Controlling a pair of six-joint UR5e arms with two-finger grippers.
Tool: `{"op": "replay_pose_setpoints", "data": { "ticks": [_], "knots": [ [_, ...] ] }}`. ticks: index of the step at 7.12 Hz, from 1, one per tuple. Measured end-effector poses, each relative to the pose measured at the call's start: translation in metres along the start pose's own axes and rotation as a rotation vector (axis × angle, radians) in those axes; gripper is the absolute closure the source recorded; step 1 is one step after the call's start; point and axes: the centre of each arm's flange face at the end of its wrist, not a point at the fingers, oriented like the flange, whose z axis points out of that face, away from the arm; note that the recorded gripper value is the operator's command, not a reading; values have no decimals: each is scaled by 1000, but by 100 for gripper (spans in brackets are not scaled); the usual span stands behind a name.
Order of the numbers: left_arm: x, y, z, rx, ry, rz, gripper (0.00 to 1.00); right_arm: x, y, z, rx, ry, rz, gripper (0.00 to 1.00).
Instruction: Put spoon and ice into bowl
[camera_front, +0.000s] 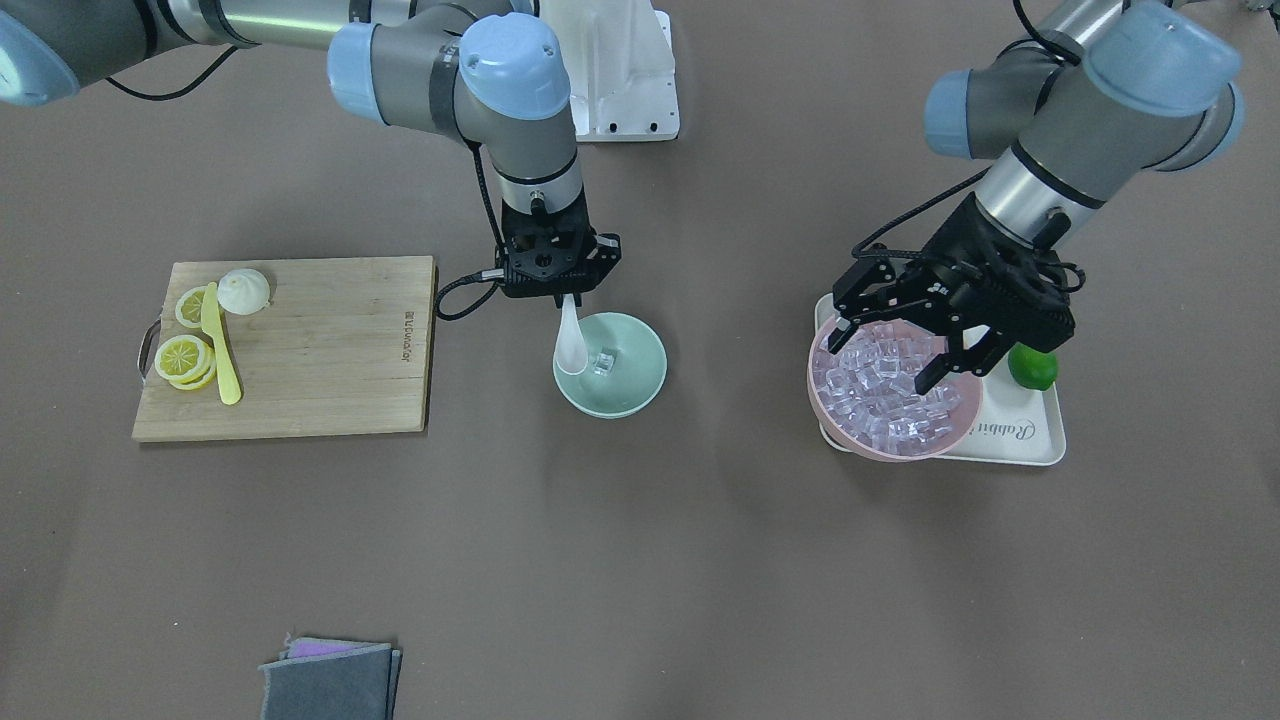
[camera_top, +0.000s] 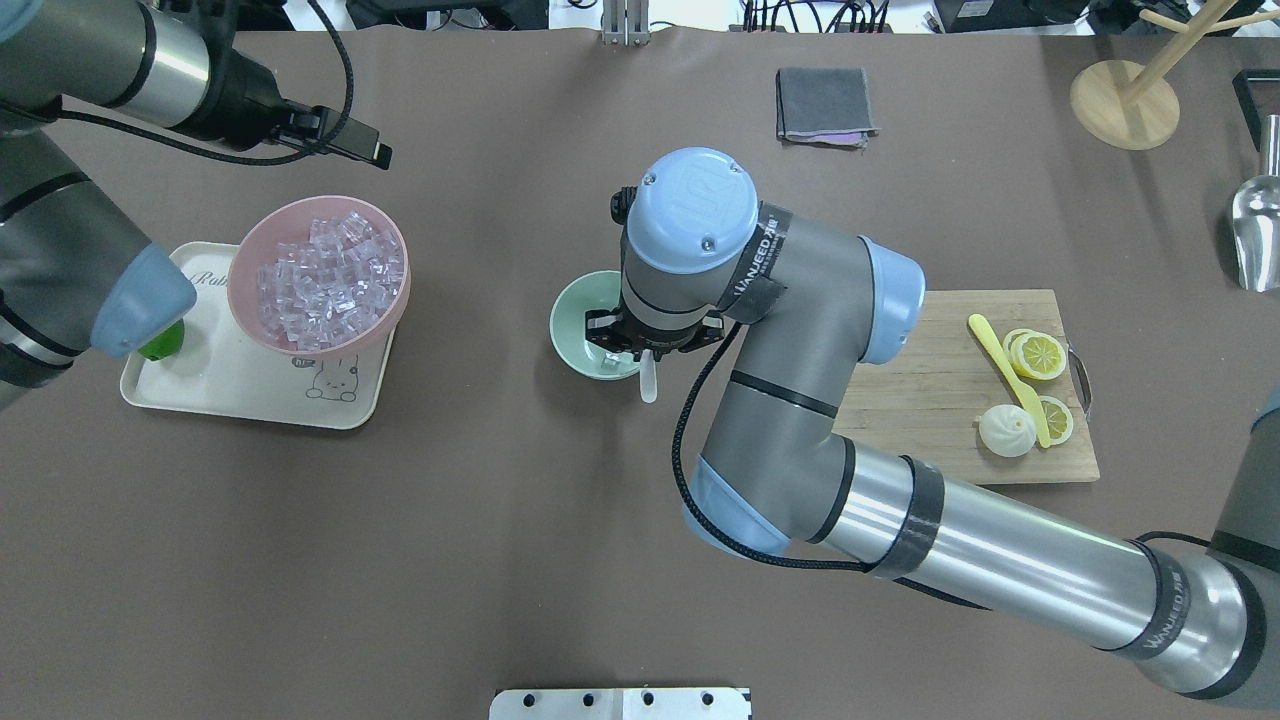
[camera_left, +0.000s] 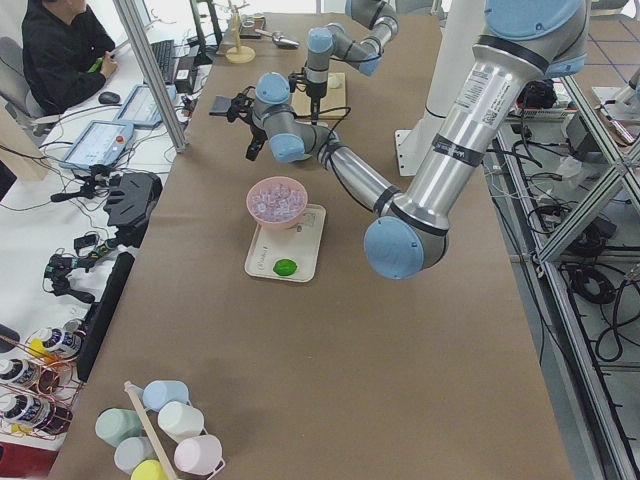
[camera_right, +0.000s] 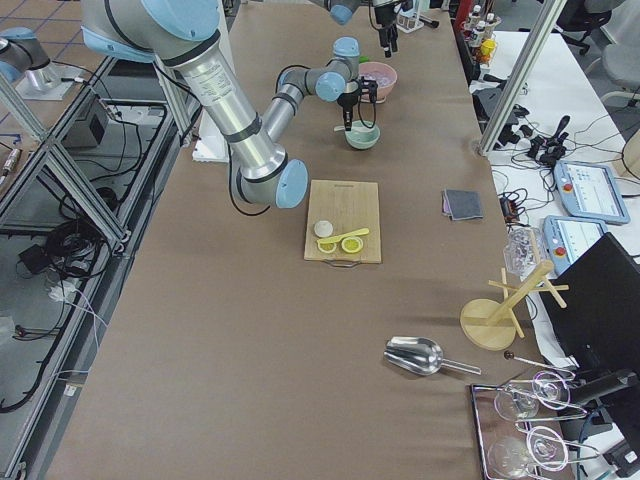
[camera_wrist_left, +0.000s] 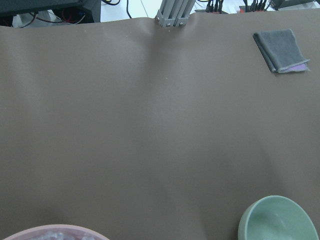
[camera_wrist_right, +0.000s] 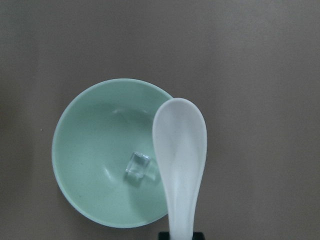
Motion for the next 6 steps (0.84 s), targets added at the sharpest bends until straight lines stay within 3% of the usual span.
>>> {"op": "replay_pose_setpoints", "data": {
  "ticks": [1,2,3,6],
  "knots": [
    [-14,1,-5,1,-14,17,2,-14,-2,5,3,5,3,100],
    [-21,1,-7,2,-22,23,2,-25,-2,11,12,-3,10,93],
    [-25,2,-7,2,-27,23,2,-33,-1,17,21,-20,14,2],
    [-37,6,-7,1,-42,15,2,-40,-6,18,36,-40,52,0]
  ]
}}
